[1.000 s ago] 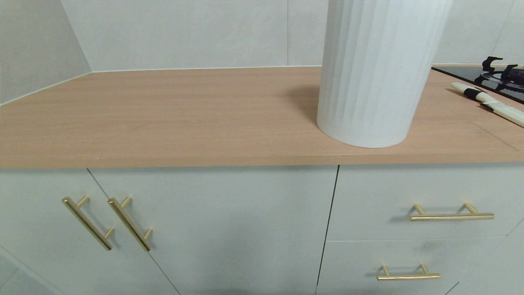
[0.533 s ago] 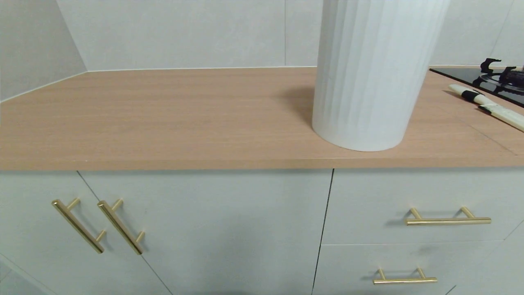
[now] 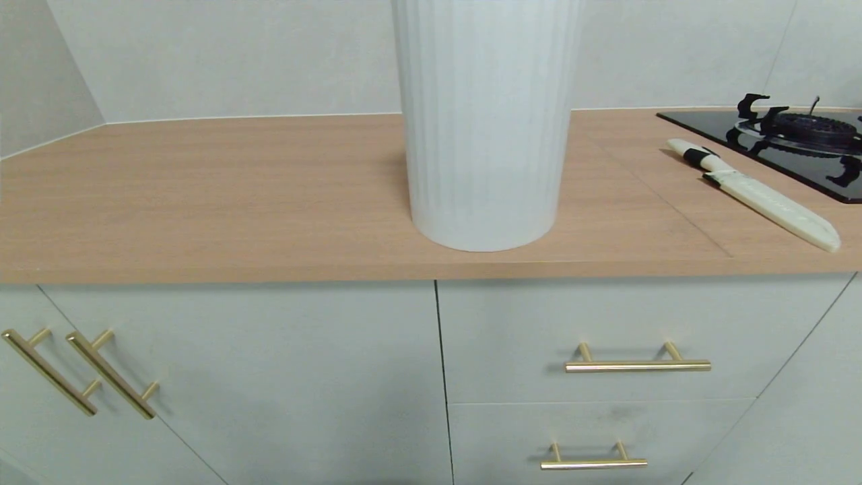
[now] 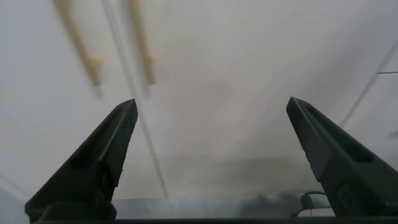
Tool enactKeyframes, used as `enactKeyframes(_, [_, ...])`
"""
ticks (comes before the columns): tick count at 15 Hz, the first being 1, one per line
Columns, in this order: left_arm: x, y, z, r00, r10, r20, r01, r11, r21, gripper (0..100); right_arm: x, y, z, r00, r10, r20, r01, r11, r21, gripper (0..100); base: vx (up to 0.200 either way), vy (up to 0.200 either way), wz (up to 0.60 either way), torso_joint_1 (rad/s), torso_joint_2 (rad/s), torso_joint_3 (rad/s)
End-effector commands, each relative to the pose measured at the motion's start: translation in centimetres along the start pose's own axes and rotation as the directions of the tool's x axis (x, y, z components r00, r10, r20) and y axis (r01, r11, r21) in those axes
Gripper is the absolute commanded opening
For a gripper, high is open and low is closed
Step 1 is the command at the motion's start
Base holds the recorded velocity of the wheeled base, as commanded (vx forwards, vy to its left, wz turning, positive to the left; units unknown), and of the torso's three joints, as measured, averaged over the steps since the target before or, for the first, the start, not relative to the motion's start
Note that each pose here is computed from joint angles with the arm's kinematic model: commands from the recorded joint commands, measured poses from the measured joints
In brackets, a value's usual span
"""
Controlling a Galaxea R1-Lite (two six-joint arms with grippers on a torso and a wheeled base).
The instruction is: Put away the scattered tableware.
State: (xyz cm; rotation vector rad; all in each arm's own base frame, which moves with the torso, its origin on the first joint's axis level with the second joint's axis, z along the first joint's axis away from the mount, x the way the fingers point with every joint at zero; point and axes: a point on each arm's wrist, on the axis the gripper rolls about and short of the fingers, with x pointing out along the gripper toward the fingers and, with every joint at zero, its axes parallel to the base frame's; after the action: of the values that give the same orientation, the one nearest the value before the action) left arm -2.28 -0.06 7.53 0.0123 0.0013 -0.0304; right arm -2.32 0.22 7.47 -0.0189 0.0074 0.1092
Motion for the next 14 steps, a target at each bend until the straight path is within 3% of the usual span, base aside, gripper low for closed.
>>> enactKeyframes(1, [0.00, 0.00, 0.00, 1.000, 0.000, 0.000, 0.000, 1.000, 0.000, 100, 0.01, 0.00, -0.01, 1.000, 0.000, -0.002, 0.000, 1.000, 0.000, 100, 0.000, 0.000, 0.00, 0.000, 0.00, 0.000])
enactKeyframes(14, [0.00, 0.00, 0.00, 1.000, 0.000, 0.000, 0.000, 1.000, 0.000, 100, 0.01, 0.00, -0.01, 1.000, 0.000, -0.002, 0.000, 1.000, 0.000, 100, 0.000, 0.000, 0.00, 0.000, 0.00, 0.000])
